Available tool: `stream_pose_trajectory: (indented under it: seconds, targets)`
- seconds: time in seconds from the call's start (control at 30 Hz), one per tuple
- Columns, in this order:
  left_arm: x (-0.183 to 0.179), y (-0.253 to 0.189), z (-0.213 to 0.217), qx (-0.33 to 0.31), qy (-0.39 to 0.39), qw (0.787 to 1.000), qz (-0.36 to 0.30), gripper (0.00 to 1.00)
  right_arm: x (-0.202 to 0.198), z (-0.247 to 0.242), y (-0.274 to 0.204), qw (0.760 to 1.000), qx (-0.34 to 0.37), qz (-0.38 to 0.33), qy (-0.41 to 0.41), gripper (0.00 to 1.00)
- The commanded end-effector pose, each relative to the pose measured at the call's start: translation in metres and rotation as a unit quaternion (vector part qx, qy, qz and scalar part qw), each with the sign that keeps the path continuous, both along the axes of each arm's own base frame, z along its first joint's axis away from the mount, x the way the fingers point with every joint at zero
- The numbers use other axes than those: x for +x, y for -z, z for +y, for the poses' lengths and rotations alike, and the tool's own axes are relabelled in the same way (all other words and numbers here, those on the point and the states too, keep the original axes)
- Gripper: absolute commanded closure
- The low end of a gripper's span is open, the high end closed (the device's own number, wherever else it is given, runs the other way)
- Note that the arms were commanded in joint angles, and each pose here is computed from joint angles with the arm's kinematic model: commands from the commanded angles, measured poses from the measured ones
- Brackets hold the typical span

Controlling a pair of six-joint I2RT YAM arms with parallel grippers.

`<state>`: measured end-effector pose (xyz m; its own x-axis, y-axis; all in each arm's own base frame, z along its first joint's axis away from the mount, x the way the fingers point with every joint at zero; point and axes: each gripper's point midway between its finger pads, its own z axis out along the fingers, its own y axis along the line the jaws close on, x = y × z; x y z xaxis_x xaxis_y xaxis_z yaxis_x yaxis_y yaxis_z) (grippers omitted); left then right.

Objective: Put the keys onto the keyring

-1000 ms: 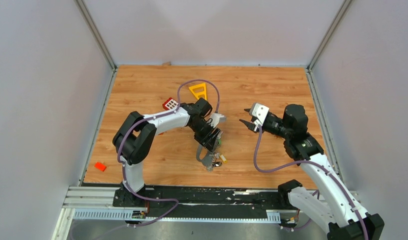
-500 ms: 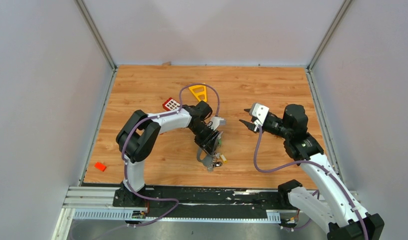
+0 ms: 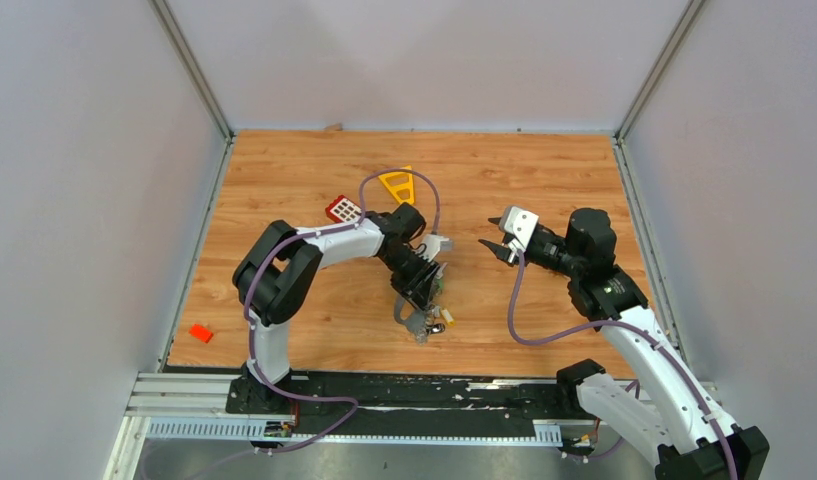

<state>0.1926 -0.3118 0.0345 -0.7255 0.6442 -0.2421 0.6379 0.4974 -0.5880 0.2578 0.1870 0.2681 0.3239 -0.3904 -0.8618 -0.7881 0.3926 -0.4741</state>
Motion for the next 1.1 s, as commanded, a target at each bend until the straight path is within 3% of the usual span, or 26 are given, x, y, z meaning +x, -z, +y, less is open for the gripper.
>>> stream_pose_trajectory:
  seconds: [0.0, 0.37, 0.73, 1.07]
  targets:
    - [-0.005, -0.001, -0.01, -0.016, 0.006, 1.0, 0.01, 0.56, -0.001, 0.003, -0.004, 1.0, 0.008, -0.003, -0.008, 0.56]
    - [-0.018, -0.006, -0.018, -0.031, 0.016, 0.999, 0.034, 0.63, 0.0, 0.002, -0.003, 1.0, 0.007, -0.001, -0.006, 0.56]
    - [-0.036, -0.015, -0.047, -0.056, 0.049, 0.995, 0.059, 0.64, 0.002, 0.002, -0.002, 1.0, 0.005, -0.001, -0.004, 0.55]
    - [-0.024, -0.023, -0.061, -0.07, 0.06, 0.995, 0.025, 0.54, 0.0, 0.001, -0.004, 1.0, 0.006, -0.006, -0.004, 0.55]
